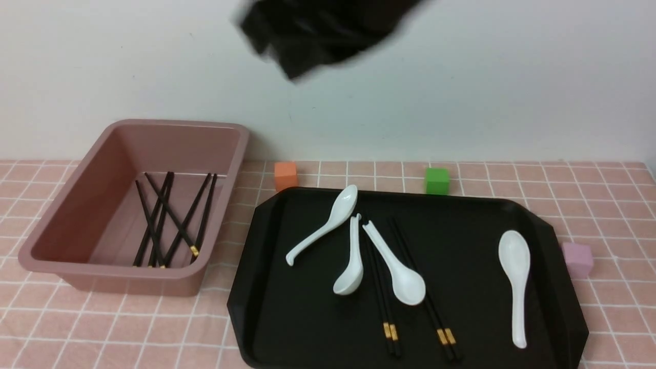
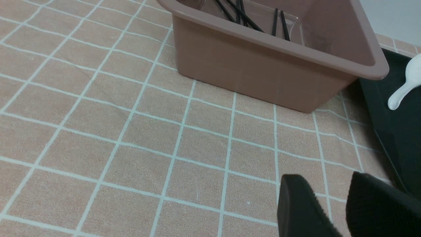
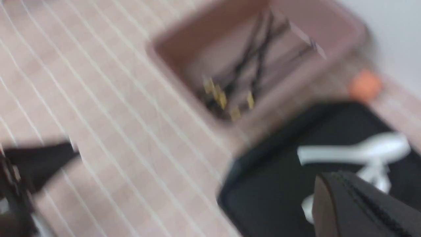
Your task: On pink tablecloth take chopsticks from black tray and put them in box.
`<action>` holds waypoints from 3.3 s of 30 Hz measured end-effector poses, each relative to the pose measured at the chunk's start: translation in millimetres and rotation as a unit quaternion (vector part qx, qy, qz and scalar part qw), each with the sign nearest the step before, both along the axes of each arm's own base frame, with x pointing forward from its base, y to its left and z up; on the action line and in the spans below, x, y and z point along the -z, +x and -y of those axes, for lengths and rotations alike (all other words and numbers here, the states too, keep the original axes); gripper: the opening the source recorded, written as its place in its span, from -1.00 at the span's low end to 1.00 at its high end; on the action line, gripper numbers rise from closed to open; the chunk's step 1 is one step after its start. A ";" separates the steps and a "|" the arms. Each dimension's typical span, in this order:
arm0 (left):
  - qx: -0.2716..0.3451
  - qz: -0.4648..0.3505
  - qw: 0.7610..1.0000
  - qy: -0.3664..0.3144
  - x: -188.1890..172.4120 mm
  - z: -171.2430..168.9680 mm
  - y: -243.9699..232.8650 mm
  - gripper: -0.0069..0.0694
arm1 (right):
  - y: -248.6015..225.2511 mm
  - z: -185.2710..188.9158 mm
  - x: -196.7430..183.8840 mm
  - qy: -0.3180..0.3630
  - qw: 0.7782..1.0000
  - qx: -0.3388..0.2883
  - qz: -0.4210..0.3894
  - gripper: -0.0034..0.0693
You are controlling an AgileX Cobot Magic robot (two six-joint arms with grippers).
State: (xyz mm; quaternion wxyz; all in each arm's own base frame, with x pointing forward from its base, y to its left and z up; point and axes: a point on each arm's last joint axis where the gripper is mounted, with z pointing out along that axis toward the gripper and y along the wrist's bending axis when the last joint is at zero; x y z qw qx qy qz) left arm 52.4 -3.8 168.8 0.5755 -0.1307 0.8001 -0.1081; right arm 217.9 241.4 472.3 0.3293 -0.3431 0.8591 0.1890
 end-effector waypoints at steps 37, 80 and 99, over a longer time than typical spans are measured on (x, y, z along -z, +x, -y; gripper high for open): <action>0.000 0.000 1.000 -0.002 0.0 0.0 0.0 -0.20 | -144.2 217.5 202.7 0.103 0.941 0.298 0.121 -0.92; -0.001 0.001 1.000 -0.002 -0.1 0.0 0.0 -0.20 | -166.3 234.1 298.4 0.064 0.910 0.333 0.239 -0.95; -0.001 0.001 1.000 -0.002 -0.1 0.0 0.0 -0.19 | -166.3 234.1 298.4 0.063 0.910 0.332 0.240 -0.92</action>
